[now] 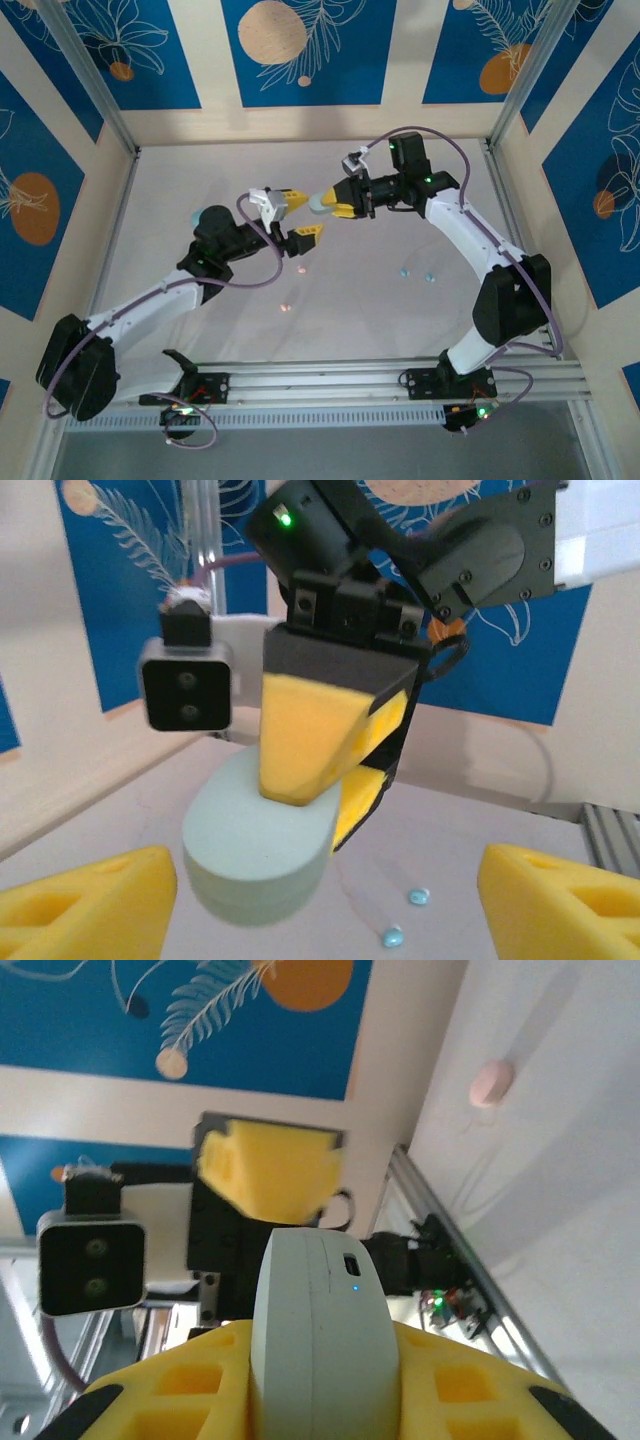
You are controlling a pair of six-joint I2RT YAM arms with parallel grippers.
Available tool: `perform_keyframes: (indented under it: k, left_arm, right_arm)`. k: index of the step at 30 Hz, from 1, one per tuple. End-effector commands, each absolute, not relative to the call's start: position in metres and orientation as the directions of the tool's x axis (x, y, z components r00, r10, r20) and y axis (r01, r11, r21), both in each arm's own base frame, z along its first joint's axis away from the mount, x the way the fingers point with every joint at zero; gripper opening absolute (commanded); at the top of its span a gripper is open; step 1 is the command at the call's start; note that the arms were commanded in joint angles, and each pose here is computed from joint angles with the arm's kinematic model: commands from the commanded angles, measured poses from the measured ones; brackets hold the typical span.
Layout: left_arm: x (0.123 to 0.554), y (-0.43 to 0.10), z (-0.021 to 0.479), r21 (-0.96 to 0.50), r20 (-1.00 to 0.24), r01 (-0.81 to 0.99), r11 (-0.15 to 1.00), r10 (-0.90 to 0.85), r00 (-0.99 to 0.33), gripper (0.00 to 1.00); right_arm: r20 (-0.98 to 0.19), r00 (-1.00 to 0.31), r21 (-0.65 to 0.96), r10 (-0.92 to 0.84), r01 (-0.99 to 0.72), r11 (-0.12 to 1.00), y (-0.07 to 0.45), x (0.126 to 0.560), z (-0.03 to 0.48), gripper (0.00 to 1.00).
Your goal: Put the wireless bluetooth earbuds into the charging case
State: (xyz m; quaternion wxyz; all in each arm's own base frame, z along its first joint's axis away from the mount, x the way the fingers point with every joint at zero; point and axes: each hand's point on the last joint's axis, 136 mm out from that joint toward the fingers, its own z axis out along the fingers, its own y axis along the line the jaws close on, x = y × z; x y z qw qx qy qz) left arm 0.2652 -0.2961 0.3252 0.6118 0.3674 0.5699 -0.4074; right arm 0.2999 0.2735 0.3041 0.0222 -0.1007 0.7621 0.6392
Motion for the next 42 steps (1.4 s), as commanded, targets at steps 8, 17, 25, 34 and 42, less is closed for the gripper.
perform_keyframes:
  k: [8, 17, 25, 34, 42]
  left_arm:
    - [0.285, -0.243, 0.32, -0.063, -0.997, 0.717, 0.694, -0.015, -0.073, 0.82]
    - [0.288, -0.219, 0.303, -0.137, -0.97, 0.613, 0.778, 0.02, -0.242, 0.83]
    - [0.292, -0.21, 0.296, -0.122, -0.959, 0.574, 0.81, 0.052, -0.278, 0.83]
    - [0.299, -0.188, 0.28, -0.119, -0.93, 0.462, 0.879, 0.065, -0.362, 0.83]
    - [0.303, -0.179, 0.269, -0.146, -0.906, 0.414, 0.898, 0.046, -0.42, 0.83]
  right_arm:
    - [-0.035, -0.981, 0.917, 0.189, 0.044, 0.398, 0.217, 0.398, 0.184, 0.24]
    - [0.049, -0.98, 0.882, 0.193, 0.134, 0.453, 0.223, 0.446, 0.104, 0.24]
    - [0.081, -0.978, 0.833, 0.19, 0.171, 0.526, 0.233, 0.463, 0.064, 0.25]
    - [0.108, -0.981, 0.792, 0.159, 0.182, 0.582, 0.241, 0.469, 0.041, 0.27]
    - [0.124, -0.979, 0.729, 0.163, 0.201, 0.654, 0.23, 0.461, 0.022, 0.32]
